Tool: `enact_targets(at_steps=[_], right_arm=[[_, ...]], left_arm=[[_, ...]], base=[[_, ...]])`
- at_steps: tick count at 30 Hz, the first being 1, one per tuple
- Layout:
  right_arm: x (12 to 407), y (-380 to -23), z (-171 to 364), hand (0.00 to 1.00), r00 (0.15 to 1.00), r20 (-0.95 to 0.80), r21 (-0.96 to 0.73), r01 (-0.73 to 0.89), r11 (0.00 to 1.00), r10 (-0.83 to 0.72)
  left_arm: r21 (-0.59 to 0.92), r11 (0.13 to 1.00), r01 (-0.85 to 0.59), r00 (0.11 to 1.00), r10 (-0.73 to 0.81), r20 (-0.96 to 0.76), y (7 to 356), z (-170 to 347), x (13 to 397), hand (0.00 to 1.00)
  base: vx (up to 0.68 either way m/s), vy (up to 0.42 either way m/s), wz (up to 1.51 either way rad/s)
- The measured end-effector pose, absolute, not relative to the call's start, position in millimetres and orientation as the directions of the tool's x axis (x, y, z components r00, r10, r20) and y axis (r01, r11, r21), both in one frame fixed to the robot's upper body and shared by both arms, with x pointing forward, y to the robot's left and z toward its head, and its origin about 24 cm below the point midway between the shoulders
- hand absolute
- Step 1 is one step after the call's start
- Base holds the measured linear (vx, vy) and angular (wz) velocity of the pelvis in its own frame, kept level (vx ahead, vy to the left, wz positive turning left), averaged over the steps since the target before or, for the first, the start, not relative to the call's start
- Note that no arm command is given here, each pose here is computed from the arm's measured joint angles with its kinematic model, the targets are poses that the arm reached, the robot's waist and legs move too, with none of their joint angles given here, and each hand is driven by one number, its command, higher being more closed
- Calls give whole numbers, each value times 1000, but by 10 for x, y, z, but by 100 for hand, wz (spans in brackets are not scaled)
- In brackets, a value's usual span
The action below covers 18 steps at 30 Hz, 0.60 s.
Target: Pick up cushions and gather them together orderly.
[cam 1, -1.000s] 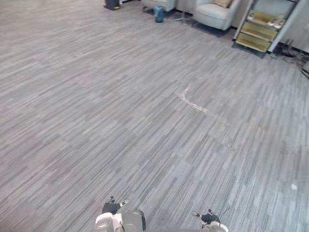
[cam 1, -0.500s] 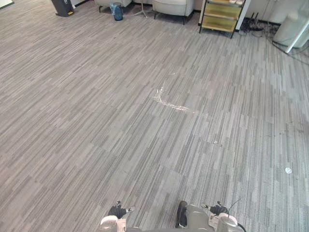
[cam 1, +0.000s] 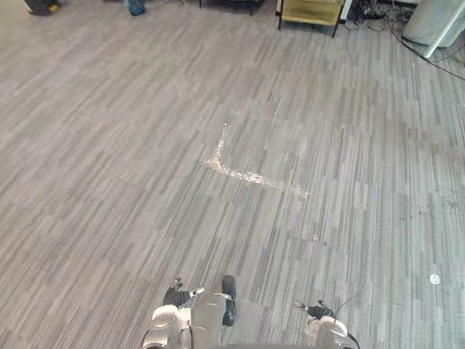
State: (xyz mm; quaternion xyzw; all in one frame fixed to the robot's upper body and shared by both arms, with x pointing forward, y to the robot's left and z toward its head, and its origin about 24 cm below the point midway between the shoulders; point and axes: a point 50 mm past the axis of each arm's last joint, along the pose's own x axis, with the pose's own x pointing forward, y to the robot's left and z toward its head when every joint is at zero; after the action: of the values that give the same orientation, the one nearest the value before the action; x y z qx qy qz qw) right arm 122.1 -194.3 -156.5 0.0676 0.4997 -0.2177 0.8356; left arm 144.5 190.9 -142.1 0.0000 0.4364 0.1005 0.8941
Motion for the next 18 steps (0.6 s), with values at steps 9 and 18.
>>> enact_targets(at_steps=[9,18], right_arm=[[1307,-1996,-1492,0,483,-825,-105,382,918,-295],[1258,-2146,-1499,0,458,-829,-164,350,922,-321]], left_arm=[[79,989,-125,560,136,-817,1785,-1489,1369,0],[25,984,-176,559,120,-821,1651,-1502,1345,0]], base=[[524,-88,19],[528,-306,36]])
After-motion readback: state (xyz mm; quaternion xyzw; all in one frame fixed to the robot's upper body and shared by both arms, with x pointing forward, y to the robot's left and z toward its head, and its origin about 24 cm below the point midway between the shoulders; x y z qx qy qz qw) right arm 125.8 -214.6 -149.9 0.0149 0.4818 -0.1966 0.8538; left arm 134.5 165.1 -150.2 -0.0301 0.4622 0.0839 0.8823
